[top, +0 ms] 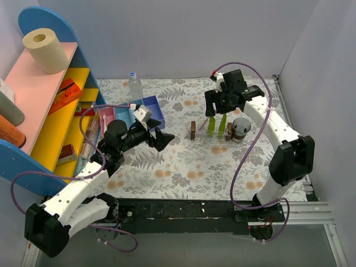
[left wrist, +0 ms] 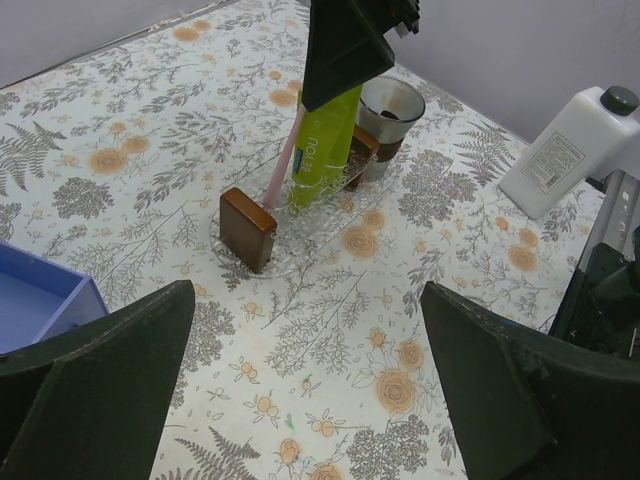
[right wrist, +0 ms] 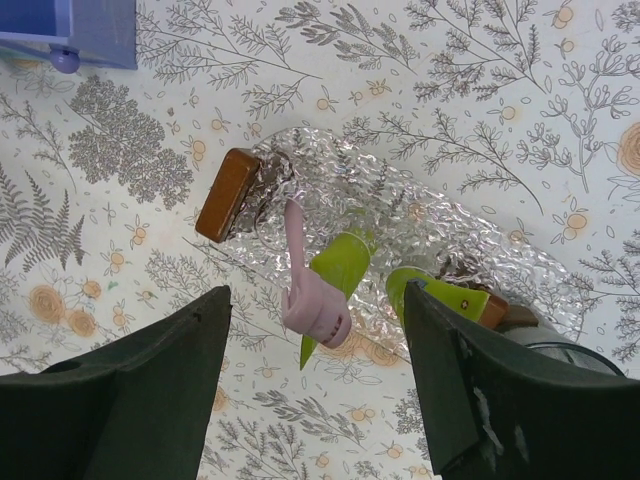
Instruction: Prepare toiletry sets of a toothbrush and toothpaste on the tray
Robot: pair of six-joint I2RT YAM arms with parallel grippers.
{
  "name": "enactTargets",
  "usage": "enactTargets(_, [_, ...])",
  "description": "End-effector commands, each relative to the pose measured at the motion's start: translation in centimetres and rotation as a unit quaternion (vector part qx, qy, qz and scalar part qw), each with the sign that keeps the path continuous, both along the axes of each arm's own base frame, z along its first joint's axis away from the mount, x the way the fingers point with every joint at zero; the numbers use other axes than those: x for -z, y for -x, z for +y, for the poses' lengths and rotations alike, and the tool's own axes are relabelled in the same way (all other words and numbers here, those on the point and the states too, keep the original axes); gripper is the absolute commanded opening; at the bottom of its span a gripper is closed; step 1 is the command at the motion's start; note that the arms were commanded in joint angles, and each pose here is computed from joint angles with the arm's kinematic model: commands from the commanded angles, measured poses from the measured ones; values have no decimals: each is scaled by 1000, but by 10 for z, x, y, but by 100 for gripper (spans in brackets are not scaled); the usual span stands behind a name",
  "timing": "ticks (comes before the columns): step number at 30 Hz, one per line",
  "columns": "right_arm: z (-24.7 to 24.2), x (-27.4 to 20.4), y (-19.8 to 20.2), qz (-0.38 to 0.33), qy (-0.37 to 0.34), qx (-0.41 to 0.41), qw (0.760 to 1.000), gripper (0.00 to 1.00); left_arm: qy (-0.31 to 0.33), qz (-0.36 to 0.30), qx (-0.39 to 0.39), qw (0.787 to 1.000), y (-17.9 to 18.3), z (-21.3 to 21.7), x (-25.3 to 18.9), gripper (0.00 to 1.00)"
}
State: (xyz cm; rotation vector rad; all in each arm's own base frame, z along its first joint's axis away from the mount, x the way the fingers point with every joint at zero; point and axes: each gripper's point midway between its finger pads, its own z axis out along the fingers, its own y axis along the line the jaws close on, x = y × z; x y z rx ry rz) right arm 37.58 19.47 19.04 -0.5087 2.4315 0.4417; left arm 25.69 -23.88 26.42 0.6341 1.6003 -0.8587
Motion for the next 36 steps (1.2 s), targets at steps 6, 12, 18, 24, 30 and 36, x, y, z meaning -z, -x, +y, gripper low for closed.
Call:
enactTargets(6, [-5,-53,-3,-92,-26,25,995,75,-4,2,-15,1000,-8,0,-3,98])
enactTargets(12, [-11,-78,3,-137,-41,33,989,73,-7,14,-22,1000,-14,2,4,98])
enactTargets(18, [-14,-96,12,-168,-62,28,983,73,-9,43,-62,997,-37,19,16,98])
enactTargets(24, [-13,-121,26,-198,-95,15,975,73,-22,81,-122,989,-66,43,36,98])
enactTargets(30, [-23,-138,40,-235,-90,11,968,74,-39,114,-237,964,-99,95,53,98])
enactTargets(36, [-30,-159,48,-268,-83,1,960,76,-85,189,-381,901,-109,160,86,88])
